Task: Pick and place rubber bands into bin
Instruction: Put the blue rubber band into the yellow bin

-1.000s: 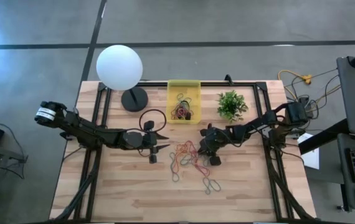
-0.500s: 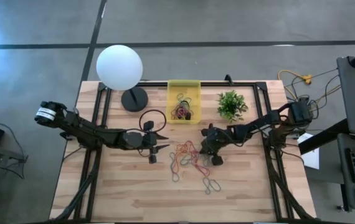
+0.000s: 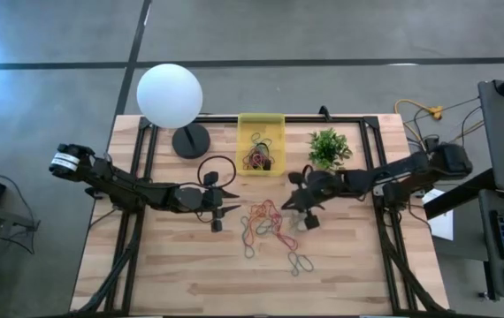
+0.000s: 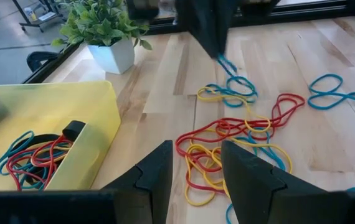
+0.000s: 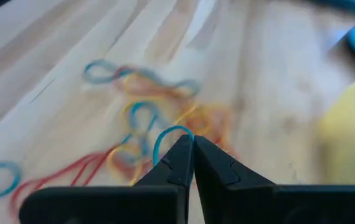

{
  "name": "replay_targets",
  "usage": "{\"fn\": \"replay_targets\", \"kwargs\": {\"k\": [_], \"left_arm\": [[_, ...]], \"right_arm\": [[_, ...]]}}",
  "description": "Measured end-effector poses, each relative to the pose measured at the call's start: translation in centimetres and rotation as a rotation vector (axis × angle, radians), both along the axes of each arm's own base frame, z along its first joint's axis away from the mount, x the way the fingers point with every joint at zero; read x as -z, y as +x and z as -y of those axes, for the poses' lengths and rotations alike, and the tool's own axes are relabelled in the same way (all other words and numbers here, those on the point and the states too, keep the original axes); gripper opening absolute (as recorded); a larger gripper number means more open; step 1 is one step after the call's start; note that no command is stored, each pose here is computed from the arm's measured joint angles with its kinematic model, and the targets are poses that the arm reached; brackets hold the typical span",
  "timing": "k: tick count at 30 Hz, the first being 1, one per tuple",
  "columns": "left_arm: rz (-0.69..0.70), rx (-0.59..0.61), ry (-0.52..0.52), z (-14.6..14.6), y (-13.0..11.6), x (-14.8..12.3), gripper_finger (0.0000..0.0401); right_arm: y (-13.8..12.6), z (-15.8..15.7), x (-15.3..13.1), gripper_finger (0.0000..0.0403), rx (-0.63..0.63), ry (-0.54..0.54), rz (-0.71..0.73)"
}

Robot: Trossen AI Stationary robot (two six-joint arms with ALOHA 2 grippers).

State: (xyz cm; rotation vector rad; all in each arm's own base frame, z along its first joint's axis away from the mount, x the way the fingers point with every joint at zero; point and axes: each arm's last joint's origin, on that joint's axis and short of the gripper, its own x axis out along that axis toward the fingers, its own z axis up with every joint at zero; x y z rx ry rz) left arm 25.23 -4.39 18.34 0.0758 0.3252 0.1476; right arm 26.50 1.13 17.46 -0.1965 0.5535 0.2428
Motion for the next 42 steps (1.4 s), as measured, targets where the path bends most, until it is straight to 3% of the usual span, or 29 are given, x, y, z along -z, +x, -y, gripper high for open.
{"fn": "replay_targets", "kwargs": {"k": [7, 16, 31, 42], "left_arm": [[0.008, 0.000, -0.002, 0.0, 0.0, -0.1, 0.0121], [0.026, 0.000, -0.006, 0.0, 0.1, -0.2, 0.0121], [0.022, 0.001, -0.005, 0.0, 0.0, -0.1, 0.0121], [0.017, 0.000, -0.004, 0.0, 0.0, -0.1, 0.0121]], "right_arm": [[0.2, 0.8, -4.3, 0.0008, 0.059, -0.191, 0.131], [2.9, 4.7, -7.6, 0.0008, 0.161, -0.284, 0.203], [8.5, 14.8, -4.1, 0.0009, 0.361, -0.271, 0.031], [10.0, 17.7, -0.6, 0.0009, 0.373, -0.177, -0.116]]}}
